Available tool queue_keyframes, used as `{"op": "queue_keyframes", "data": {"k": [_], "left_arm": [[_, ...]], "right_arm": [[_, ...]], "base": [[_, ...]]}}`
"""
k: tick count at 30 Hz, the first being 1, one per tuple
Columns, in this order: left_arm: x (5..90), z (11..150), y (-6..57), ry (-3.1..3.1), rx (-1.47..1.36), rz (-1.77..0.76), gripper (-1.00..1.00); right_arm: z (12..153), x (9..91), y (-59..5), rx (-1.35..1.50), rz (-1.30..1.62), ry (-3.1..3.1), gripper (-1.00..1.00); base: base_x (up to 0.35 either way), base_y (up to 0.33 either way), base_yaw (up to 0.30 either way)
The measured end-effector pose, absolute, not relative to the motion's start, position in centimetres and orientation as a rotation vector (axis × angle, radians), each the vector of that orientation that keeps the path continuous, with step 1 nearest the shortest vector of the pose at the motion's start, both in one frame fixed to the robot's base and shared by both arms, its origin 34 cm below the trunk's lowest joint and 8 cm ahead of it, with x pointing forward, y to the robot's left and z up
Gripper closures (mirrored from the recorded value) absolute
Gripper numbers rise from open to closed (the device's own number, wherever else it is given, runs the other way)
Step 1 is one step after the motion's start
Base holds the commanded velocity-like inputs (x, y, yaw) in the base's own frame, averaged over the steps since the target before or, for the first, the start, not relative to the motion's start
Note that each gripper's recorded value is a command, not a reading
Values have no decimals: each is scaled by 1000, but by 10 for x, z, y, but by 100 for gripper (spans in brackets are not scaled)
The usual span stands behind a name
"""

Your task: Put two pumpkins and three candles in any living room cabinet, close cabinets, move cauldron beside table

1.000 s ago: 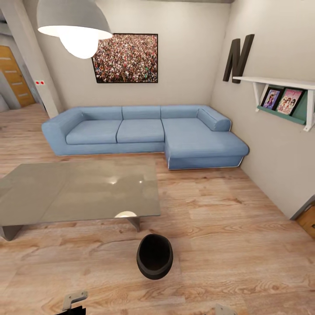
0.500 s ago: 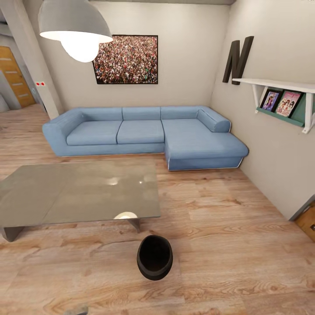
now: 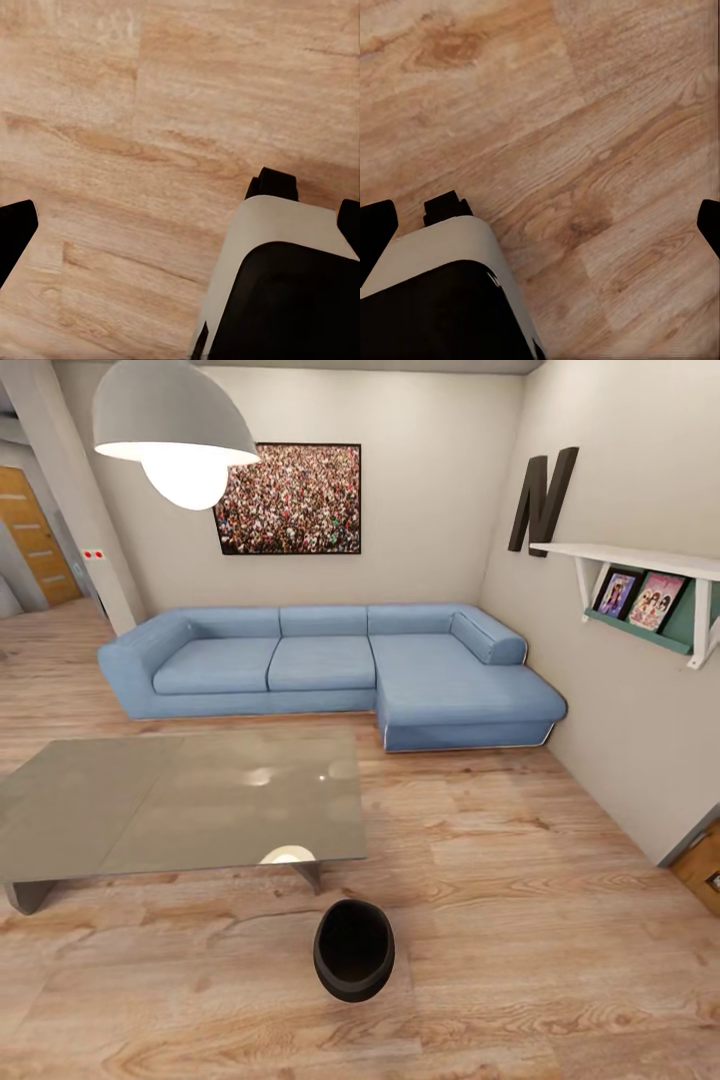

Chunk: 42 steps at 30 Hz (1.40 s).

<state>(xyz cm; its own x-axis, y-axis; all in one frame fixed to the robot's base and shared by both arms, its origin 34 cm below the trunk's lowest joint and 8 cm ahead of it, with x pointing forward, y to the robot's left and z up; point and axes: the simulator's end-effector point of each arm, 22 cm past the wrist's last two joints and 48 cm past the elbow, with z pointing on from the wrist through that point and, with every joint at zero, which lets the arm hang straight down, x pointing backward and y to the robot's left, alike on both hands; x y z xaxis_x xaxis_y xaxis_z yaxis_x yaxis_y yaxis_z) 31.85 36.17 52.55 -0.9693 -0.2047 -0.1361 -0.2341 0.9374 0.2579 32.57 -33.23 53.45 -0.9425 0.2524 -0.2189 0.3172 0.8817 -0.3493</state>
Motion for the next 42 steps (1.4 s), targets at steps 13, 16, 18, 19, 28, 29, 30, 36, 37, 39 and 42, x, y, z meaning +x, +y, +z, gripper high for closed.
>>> {"op": "queue_keyframes", "data": {"k": [13, 16, 18, 19, 28, 29, 30, 36, 37, 39, 42], "left_arm": [[289, 524, 362, 3025, -342, 428, -100], [280, 528, 362, 3037, -339, 429, -100], [277, 527, 361, 3045, -336, 430, -100], [276, 527, 361, 3047, -337, 430, -100], [254, 526, 361, 3065, -335, 437, -100], [253, 526, 356, 3068, -338, 427, -100], [252, 525, 350, 3071, -338, 415, -100], [251, 523, 335, 3078, -337, 385, -100], [251, 523, 335, 3078, -337, 384, -100], [251, 523, 335, 3079, -337, 383, -100], [251, 523, 334, 3079, -337, 382, -100]], "right_arm": [[533, 285, -338, 420, -626, 2951, -100], [536, 278, -339, 418, -631, 2961, -100], [536, 276, -339, 416, -632, 2963, -100], [536, 276, -339, 415, -633, 2964, -100], [535, 267, -337, 404, -633, 3006, -100], [535, 267, -337, 406, -634, 3001, -100], [535, 267, -338, 407, -634, 2995, -100], [534, 231, -334, 411, -645, 3031, -100], [534, 222, -333, 411, -648, 3043, -100], [535, 206, -332, 408, -655, 3062, -100], [535, 191, -333, 403, -665, 3080, -100]], "base": [[0, 0, 0], [0, 0, 0], [0, 0, 0], [0, 0, 0], [0, 0, 0], [0, 0, 0], [0, 0, 0], [0, 0, 0], [0, 0, 0], [0, 0, 0], [0, 0, 0]]}}
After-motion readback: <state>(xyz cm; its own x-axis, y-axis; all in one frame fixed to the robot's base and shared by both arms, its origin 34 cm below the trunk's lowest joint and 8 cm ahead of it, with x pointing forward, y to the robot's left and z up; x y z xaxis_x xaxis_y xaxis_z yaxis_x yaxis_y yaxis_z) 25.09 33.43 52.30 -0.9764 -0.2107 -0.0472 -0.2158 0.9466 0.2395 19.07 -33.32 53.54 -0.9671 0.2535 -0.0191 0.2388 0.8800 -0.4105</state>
